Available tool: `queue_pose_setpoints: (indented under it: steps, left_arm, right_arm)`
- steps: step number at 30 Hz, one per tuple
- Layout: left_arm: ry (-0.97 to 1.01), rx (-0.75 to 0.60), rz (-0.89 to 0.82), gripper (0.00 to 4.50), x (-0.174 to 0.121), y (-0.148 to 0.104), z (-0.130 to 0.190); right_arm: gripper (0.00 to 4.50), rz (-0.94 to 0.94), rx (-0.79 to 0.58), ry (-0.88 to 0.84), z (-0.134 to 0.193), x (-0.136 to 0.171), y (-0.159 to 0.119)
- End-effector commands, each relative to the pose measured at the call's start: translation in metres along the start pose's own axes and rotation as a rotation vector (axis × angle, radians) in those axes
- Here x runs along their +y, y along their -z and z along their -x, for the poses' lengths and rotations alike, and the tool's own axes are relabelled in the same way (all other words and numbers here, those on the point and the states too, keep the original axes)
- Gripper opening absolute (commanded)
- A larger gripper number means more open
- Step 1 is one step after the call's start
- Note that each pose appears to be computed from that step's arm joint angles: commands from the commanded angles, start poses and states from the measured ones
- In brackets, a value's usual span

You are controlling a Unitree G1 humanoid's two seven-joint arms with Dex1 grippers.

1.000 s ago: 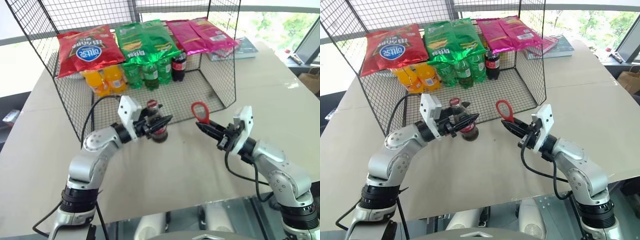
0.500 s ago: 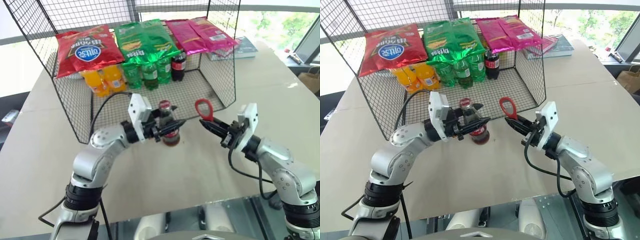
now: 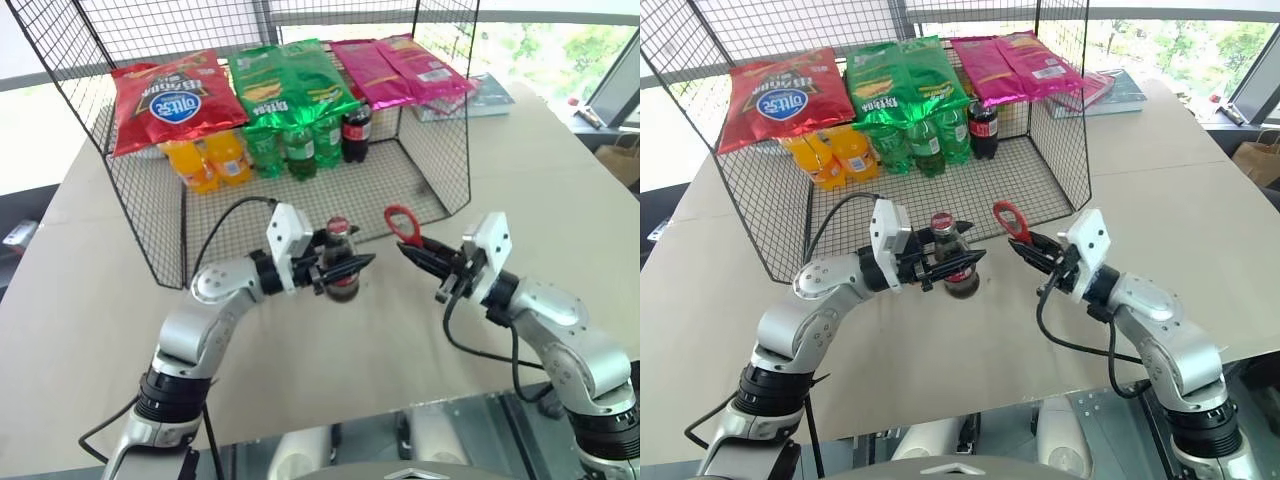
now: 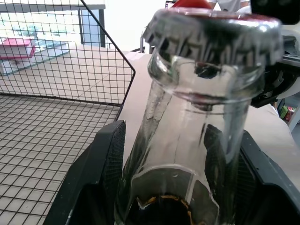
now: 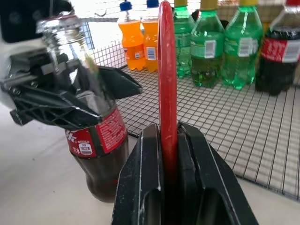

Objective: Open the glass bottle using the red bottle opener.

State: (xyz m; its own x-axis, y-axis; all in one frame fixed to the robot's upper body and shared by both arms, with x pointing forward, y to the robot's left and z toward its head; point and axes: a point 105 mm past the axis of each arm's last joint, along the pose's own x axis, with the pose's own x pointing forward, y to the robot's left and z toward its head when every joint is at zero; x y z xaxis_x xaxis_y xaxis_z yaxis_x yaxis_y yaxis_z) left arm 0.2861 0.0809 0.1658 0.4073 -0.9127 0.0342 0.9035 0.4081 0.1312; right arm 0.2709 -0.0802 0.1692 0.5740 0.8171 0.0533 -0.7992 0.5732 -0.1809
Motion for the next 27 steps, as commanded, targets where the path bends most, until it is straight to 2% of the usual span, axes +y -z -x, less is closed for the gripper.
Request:
queue_pose_setpoints:
  steps: [1, 4, 7, 9, 12, 21, 27]
  left_arm:
    - [-0.002, -0.017, -0.041, 2.26, 0.000, -0.007, 0.002]
    - [-0.006, -0.023, -0.042, 2.26, -0.001, -0.009, 0.003]
    - [-0.006, -0.048, -0.007, 2.26, 0.000, -0.012, 0.005]
    - [-0.007, -0.061, -0.010, 3.31, 0.001, -0.016, 0.006]
    - [-0.026, -0.049, -0.030, 4.38, 0.004, -0.016, 0.007]
    - [-0.021, -0.012, -0.052, 4.38, 0.000, -0.018, 0.025]
    - [0.009, 0.018, -0.045, 4.38, -0.005, -0.010, 0.027]
  right_arm:
    - [0.00, 0.157, -0.056, -0.006, -0.007, 0.005, -0.018]
    - [0.00, 0.250, -0.067, 0.016, -0.013, 0.003, -0.021]
    - [0.00, 0.266, -0.098, 0.048, -0.018, 0.000, -0.026]
    - [0.00, 0.271, -0.099, 0.054, -0.019, -0.002, -0.025]
    - [0.00, 0.272, -0.098, 0.062, -0.019, -0.003, -0.024]
    - [0.00, 0.289, -0.101, 0.069, -0.017, -0.004, -0.025]
    - [0.00, 0.308, -0.109, 0.062, -0.019, -0.004, -0.026]
